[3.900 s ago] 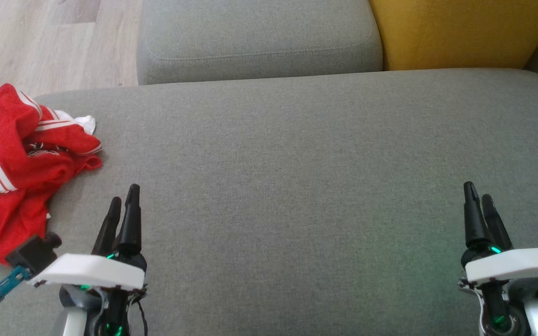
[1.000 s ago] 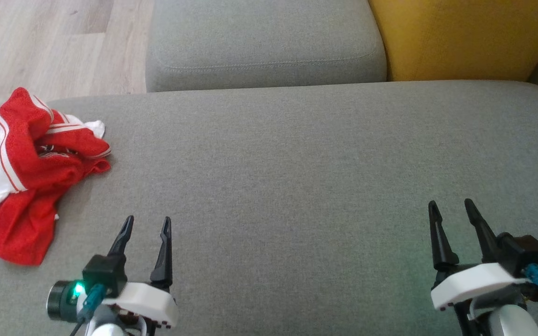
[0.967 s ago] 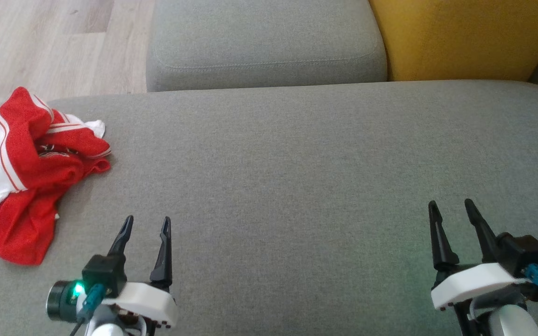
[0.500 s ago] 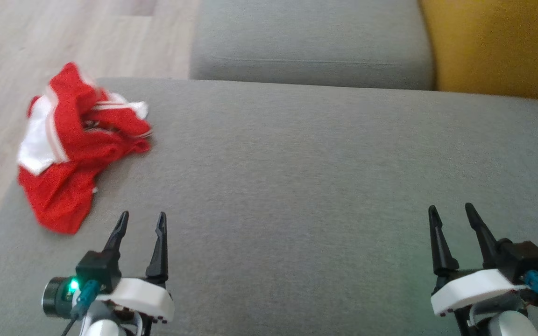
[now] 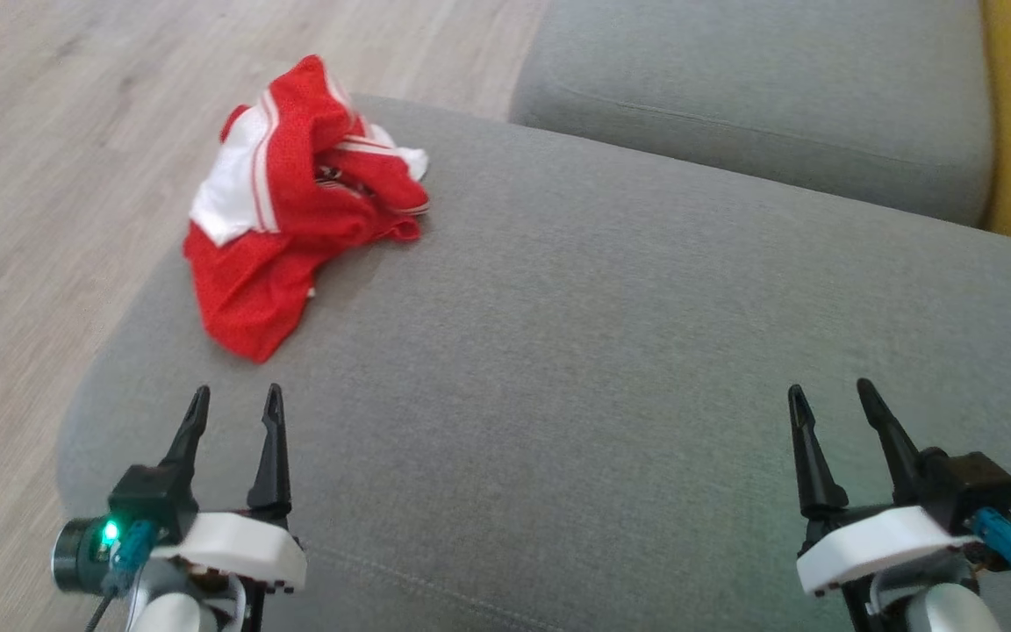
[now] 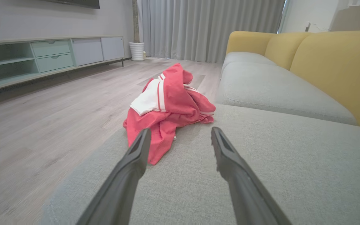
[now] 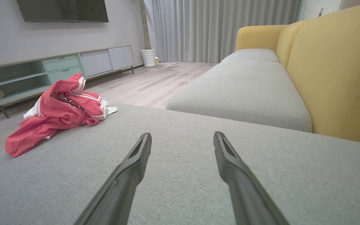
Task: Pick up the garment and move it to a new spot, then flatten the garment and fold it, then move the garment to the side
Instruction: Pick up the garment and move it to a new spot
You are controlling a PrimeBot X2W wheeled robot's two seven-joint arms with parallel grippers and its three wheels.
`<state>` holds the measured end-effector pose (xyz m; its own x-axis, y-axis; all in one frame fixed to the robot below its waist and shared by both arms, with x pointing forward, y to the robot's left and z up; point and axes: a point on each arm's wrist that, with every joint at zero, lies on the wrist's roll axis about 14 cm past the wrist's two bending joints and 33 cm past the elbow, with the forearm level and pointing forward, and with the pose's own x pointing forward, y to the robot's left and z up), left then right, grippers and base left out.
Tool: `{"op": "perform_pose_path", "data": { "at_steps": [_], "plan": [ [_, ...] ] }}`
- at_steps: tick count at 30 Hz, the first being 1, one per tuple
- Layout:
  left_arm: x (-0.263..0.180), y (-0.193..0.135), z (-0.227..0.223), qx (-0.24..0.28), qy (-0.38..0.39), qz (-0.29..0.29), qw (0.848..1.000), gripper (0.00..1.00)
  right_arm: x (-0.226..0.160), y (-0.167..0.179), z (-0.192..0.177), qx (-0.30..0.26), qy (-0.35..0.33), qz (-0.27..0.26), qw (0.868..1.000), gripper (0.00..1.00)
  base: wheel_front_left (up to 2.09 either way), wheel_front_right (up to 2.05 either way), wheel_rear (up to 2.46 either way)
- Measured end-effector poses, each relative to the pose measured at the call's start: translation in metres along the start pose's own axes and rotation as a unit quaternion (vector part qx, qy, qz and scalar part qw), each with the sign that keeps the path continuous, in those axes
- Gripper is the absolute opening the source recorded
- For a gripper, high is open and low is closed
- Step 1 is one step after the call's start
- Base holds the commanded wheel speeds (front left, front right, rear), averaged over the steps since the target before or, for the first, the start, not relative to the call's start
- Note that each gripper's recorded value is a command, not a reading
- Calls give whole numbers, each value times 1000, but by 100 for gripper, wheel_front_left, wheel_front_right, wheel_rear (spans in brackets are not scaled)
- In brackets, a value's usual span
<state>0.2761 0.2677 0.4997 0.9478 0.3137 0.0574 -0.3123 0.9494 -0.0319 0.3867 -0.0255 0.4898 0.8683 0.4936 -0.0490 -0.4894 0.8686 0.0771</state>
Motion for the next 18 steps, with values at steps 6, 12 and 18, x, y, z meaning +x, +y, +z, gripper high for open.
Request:
{"op": "perform_pose_path", "data": {
  "at_steps": [6, 12, 18],
  "plan": [
    [-5, 9, 2, -3, -2, 15, 1000, 100, 7, 9, -2, 0, 4, 16, 1000, 100, 0, 0, 0],
    [-4, 15, 1, -2, -1, 24, 1000, 100, 7, 10, -5, 3, 7, 18, 1000, 100, 0, 0, 0],
    [8, 15, 2, 2, 1, 25, 1000, 100, 9, 4, -12, 8, 22, 12, 1000, 100, 0, 0, 0]
  ]
}}
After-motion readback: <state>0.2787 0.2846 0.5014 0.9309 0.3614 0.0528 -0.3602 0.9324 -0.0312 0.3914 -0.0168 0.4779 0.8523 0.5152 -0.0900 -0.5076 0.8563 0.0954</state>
